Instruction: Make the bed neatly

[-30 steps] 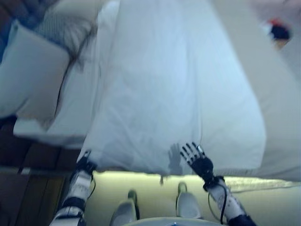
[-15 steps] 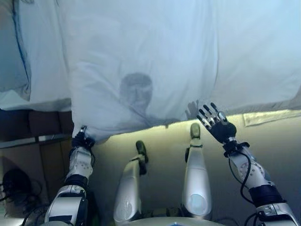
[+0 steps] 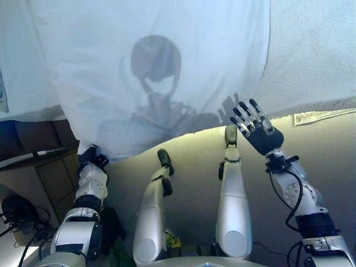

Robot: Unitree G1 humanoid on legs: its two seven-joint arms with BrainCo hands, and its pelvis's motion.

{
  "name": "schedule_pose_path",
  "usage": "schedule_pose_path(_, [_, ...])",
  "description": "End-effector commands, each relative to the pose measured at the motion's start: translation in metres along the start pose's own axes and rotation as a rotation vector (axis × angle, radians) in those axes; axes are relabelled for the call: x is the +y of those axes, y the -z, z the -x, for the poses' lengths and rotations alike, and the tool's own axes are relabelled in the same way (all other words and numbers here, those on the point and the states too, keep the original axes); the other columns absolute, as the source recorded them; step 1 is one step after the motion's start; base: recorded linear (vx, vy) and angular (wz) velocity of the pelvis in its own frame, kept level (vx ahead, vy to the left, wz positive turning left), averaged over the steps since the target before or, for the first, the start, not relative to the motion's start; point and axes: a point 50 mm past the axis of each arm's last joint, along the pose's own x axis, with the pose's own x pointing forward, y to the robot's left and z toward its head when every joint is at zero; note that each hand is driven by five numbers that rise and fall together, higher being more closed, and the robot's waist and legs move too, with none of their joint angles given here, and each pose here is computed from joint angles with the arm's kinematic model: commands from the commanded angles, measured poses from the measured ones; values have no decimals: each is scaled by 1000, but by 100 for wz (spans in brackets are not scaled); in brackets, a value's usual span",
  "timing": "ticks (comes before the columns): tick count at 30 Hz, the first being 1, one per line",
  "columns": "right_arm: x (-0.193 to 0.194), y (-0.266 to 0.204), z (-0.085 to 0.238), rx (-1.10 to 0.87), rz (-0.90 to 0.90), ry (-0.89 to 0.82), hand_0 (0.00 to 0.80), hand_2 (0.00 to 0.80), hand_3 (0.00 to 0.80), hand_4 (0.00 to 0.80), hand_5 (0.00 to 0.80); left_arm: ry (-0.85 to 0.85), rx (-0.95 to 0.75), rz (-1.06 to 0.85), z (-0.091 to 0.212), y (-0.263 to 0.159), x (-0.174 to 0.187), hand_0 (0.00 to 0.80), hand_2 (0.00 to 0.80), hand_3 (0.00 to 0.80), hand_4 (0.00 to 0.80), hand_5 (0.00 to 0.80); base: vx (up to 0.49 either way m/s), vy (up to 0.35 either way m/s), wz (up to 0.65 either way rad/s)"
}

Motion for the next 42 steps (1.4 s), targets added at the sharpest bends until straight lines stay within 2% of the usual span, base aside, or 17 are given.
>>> schedule_pose_path(1, [16, -21, -3, -68, 48, -91, 0, 0, 0, 0, 0, -145, -32, -40, -7, -17, 47, 800, 800, 800, 800, 800, 74, 121, 3])
schedule_pose_path(9, [35, -49, -19, -135, 129, -151, 0, 0, 0, 0, 0, -40, -55, 1, -1, -5, 14, 800, 800, 800, 800, 800, -35, 89, 4])
schedule_pose_path(13, [45, -55, -19, -170, 119, -182, 0, 0, 0, 0, 0, -23, -92, 3, -1, -19, 3, 800, 800, 800, 800, 800, -64, 29, 5])
schedule_pose_path(22, [57, -62, -20, -242, 110, -245, 0, 0, 0, 0, 0, -3, -188, -53, -7, -52, 3, 800, 800, 800, 800, 800, -80, -49, 6])
schedule_pose_path(24, [59, -63, -20, -260, 87, -244, 0, 0, 0, 0, 0, -66, -194, -114, -8, -56, 9, 800, 800, 800, 800, 800, -35, -58, -3])
schedule_pose_path(26, [60, -65, -20, -269, 79, -246, 0, 0, 0, 0, 0, -188, -188, -159, -9, -59, 22, 800, 800, 800, 800, 800, -8, -15, -4])
schedule_pose_path(27, [61, -65, -20, -268, 74, -252, 0, 0, 0, 0, 0, -302, -174, -163, -10, -67, 34, 800, 800, 800, 800, 800, 0, 0, 0])
schedule_pose_path(31, [64, -61, -19, -280, 42, -275, 0, 0, 0, 0, 0, -561, -157, -100, -10, -97, 62, 800, 800, 800, 800, 800, 11, -40, -5])
schedule_pose_path(33, [64, -60, -19, -284, 34, -281, 0, 0, 0, 0, 0, -597, -160, -77, -10, -105, 65, 800, 800, 800, 800, 800, 14, -59, -3])
schedule_pose_path(34, [64, -60, -20, -287, 24, -286, 0, 0, 0, 0, 0, -617, -162, -39, -10, -114, 68, 461, 461, 461, 461, 461, 21, -62, -2])
schedule_pose_path(35, [63, -59, -20, -288, 20, -288, 0, 0, 0, 0, 0, -617, -144, -4, -10, -118, 70, 47, 47, 47, 47, 47, 28, -53, -2])
schedule_pose_path(36, [63, -58, -21, -288, 15, -290, 0, 0, 0, 0, 0, -597, -117, 30, -11, -119, 73, 0, 0, 0, 0, 0, 30, -27, -3])
schedule_pose_path(39, [64, -59, -23, -278, 8, -300, 0, 0, 0, 0, 0, -464, -85, 187, -15, -114, 77, 0, 0, 0, 0, 0, 32, 21, -5])
schedule_pose_path(42, [62, -58, -18, -270, 5, -304, 0, 0, 0, 0, 0, -323, -106, 189, -17, -99, 77, 0, 0, 0, 0, 0, 17, 31, 0])
